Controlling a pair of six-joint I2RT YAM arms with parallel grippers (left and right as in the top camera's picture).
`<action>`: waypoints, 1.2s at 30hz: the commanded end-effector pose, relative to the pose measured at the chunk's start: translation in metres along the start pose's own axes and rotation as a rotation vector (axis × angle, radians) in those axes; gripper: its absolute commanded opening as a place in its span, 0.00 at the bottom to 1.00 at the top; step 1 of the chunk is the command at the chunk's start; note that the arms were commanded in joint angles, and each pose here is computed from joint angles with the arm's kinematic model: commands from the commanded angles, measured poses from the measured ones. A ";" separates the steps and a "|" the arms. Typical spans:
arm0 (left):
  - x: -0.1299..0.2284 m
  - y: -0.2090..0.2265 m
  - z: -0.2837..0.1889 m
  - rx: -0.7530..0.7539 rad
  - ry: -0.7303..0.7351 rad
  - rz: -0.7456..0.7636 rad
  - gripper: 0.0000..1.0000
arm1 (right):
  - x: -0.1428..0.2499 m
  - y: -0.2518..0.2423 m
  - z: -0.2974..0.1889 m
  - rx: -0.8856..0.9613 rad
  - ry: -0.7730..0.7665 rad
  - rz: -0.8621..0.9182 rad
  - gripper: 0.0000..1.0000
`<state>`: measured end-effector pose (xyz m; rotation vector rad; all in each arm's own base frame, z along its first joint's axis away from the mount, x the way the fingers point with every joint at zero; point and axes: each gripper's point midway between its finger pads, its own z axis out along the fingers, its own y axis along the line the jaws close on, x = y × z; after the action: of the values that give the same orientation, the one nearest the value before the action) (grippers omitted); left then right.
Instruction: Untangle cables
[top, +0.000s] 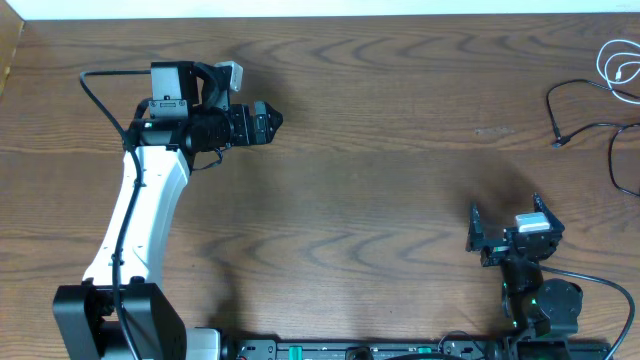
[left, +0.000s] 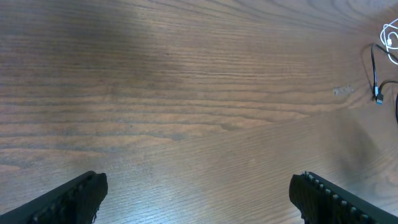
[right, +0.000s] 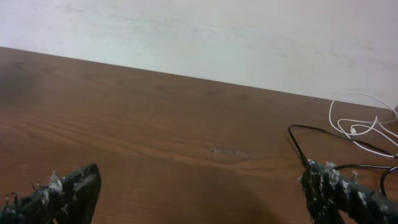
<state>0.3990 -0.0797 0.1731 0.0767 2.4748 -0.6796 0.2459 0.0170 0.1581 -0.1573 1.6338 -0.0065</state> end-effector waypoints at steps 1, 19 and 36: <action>-0.005 -0.002 -0.007 -0.006 -0.022 0.013 0.99 | 0.000 0.003 0.000 -0.013 -0.004 0.014 0.99; -0.006 0.003 -0.009 -0.033 -0.028 0.012 0.99 | 0.000 0.003 0.000 -0.013 -0.004 0.014 0.99; -0.018 0.003 -0.097 -0.300 -0.284 0.169 0.99 | 0.000 0.003 0.000 -0.013 -0.004 0.014 0.99</action>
<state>0.3783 -0.0475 0.2423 0.0605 2.2813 -0.3861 0.2459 0.0170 0.1582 -0.1573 1.6334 -0.0065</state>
